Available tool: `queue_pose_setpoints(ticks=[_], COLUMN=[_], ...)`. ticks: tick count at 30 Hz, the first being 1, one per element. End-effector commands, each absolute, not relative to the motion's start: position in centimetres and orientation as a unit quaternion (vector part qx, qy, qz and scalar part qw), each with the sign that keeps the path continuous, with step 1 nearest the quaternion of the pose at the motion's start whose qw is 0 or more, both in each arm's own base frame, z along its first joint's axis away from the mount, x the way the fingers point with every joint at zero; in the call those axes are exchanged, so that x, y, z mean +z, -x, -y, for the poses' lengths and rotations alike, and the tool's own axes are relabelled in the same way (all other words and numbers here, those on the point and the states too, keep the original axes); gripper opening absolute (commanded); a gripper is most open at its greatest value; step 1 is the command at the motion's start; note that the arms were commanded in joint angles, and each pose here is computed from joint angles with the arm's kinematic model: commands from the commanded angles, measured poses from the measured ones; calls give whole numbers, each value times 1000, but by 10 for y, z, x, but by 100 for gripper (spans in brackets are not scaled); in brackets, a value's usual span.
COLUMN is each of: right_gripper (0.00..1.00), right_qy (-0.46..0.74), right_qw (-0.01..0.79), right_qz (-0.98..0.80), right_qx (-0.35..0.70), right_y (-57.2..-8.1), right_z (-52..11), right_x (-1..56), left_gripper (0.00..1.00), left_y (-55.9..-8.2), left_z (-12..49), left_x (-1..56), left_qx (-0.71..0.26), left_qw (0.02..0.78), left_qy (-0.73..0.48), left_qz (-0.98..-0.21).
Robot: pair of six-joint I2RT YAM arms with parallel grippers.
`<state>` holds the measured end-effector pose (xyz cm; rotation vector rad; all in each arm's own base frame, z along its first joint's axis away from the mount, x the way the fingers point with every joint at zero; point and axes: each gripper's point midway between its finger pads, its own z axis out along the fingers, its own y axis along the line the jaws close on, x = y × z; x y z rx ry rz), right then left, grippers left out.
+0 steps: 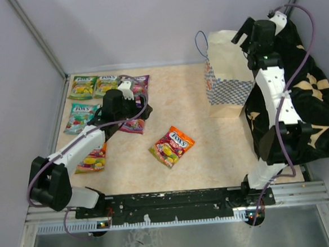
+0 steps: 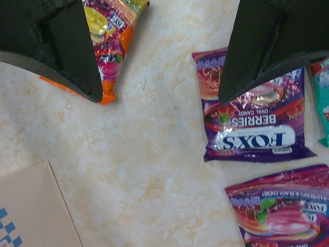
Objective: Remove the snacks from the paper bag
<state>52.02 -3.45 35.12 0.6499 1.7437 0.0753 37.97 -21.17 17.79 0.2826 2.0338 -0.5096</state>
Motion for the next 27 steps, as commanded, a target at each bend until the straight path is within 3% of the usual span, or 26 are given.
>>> queue_pose_setpoints(ticks=[1,12,20,27], right_gripper=[99,99,99,99], right_qy=[-273,-228,-89,-70], right_qw=[689,714,675,598], right_qz=[-664,-657,-720,-762], right_qx=[96,82,131,237], right_y=[-482,-433,-405,-385], right_z=[28,-29,-171,-237], right_x=[431,444,394,323], left_gripper=[100,100,100,100], left_y=[-356,-316,-332,-337], left_z=[202,192,189,191], left_x=[181,171,158,143], left_qx=[-225,-230,-204,-193], left_qw=[491,525,542,525], left_qy=[-98,-116,-123,-132], left_qz=[-836,-811,-806,-819])
